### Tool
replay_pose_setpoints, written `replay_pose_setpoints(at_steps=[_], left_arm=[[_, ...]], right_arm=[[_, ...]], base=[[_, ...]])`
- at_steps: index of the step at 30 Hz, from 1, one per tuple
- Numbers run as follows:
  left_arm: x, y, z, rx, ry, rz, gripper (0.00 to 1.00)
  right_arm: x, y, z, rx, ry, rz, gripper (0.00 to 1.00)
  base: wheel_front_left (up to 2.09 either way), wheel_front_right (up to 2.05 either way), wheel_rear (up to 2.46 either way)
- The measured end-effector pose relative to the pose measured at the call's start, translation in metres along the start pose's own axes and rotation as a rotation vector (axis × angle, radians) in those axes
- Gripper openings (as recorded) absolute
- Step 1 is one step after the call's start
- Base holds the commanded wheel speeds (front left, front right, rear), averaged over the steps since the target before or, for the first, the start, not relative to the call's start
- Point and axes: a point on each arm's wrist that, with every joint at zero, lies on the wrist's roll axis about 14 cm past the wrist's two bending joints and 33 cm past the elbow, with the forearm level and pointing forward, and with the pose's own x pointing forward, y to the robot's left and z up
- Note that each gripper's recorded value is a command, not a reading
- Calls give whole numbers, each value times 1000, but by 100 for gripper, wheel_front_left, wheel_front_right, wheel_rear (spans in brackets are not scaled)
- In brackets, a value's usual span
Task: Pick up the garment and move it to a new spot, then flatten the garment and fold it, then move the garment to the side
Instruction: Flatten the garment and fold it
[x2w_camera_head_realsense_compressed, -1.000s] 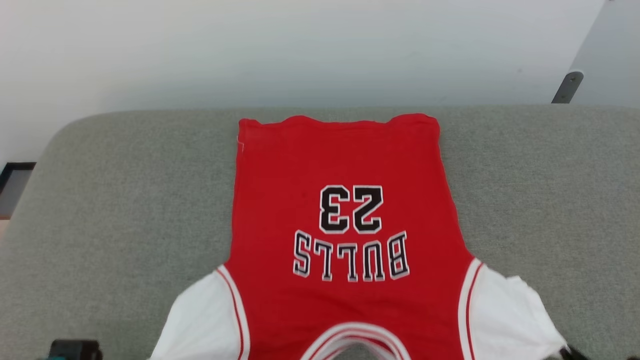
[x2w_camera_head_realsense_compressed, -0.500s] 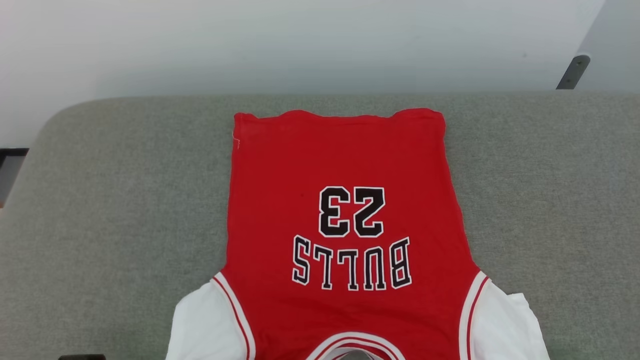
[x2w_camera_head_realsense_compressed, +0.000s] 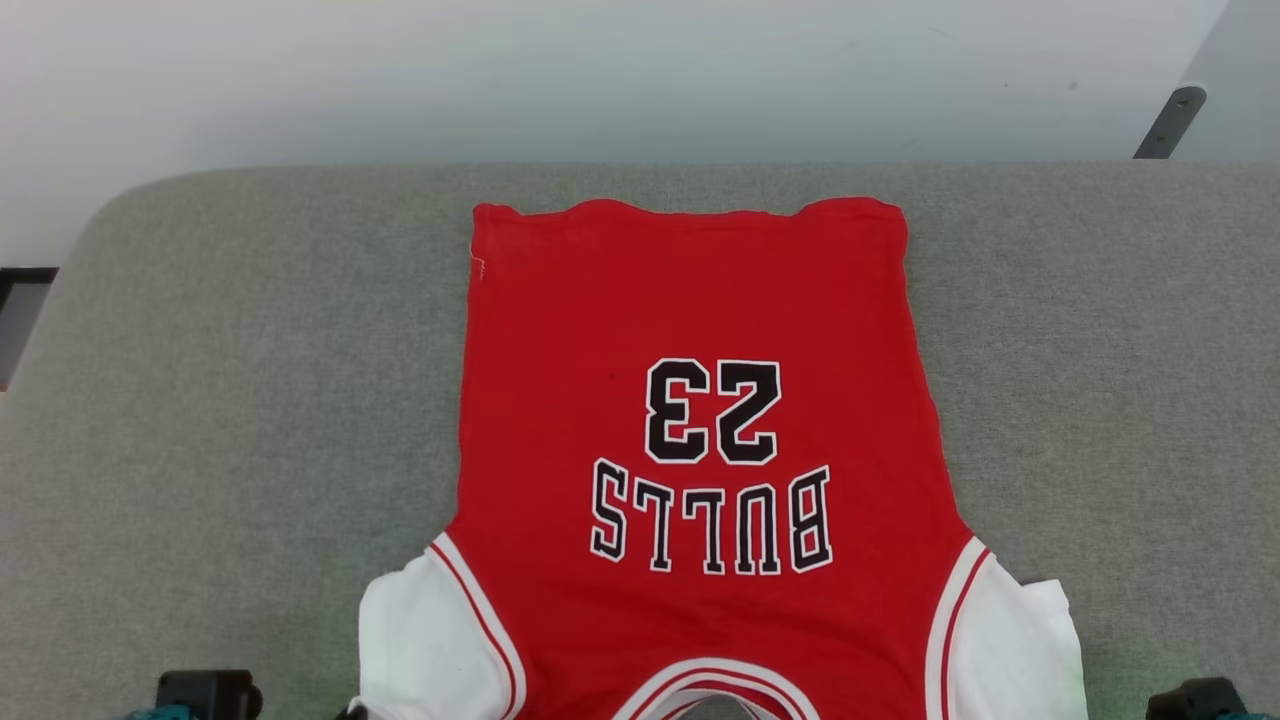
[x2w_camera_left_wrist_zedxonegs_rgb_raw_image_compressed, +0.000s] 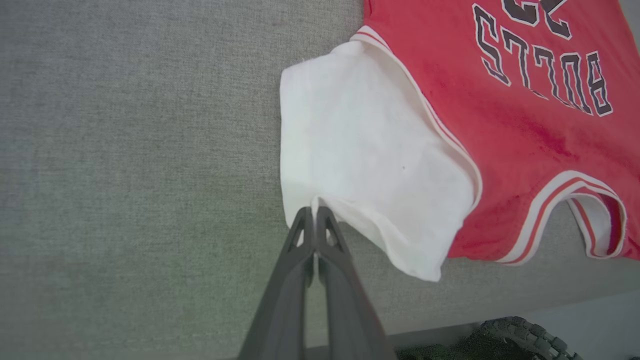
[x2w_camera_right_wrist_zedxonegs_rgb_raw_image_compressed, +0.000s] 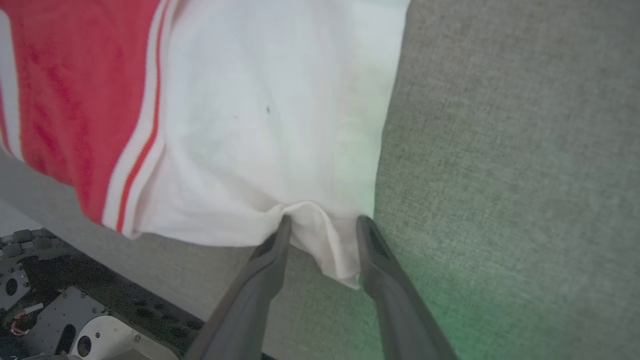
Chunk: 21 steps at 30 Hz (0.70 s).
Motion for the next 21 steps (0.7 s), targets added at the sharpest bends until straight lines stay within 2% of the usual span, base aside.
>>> replay_pose_setpoints(at_steps=[5,8,13,21], left_arm=[[1,-5,1,0,-8,-14,0],[0,-7,3,-1,-20,-20,0],[0,-14,6,7,-37,-38,0],[6,-25,20,29,-74,-74,0]], right_arm=[[-5,5,18,15,-14,40,100],[-12,4,50,27,-89,57,100],[-19,1,117,-38,-221,59,100],[7,-10,206,-116,-336,35,100]], base=[[0,0,0],[0,0,0],[0,0,0],[0,0,0]])
